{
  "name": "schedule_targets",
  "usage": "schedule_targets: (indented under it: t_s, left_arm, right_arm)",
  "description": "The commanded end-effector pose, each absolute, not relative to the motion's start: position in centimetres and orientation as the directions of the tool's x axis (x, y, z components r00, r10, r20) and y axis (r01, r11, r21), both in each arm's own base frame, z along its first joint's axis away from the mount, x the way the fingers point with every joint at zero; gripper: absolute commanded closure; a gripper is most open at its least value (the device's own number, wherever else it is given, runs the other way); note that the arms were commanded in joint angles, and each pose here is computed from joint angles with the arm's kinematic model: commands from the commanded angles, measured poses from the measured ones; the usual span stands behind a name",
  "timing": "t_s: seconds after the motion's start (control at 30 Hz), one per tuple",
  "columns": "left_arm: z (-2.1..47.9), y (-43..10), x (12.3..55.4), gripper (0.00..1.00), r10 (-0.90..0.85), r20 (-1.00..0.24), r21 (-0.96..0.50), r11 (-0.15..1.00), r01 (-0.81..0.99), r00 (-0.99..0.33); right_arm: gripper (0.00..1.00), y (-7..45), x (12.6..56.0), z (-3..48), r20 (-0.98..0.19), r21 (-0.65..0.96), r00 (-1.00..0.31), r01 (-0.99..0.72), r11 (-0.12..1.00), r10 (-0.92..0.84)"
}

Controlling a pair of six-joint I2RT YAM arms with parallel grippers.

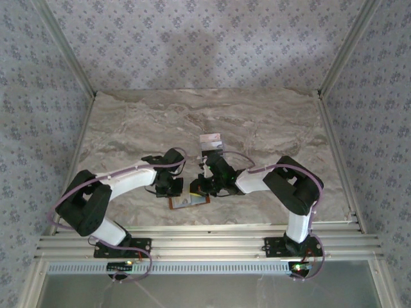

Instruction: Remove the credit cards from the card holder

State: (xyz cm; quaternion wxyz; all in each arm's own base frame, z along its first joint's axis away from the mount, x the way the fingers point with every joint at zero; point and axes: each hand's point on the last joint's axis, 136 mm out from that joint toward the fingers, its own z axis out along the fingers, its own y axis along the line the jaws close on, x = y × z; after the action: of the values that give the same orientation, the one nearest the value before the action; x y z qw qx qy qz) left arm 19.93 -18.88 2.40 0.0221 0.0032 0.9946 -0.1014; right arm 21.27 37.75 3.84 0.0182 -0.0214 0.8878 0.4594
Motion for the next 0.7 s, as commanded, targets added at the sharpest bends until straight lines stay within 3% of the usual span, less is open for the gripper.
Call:
schedule_targets:
  t_s: [0.0,0.5,0.67]
  left_arm:
    - [0.9,-16.6,18.5,1.0,0.017,0.015,-0.075,0.997,0.015,-1.0]
    - [-0.8,-15.0,17.6,1.0,0.027,0.066,0.012,1.0,0.028,-0.997]
    - [-0.9,-15.1,17.6,1.0,0.026,0.069,0.008,1.0,0.027,-0.997]
  right_arm:
    - [0.92,37.5,20.9,3.1,-0.04,0.801,-0.999,-0.052,0.596,-0.033]
    - [0.88,35.7,21.6,3.9,-0.084,0.791,-0.996,-0.049,0.61,0.029]
    - [0.95,35.6,21.6,4.1,-0.086,0.797,-0.996,-0.047,0.602,0.035]
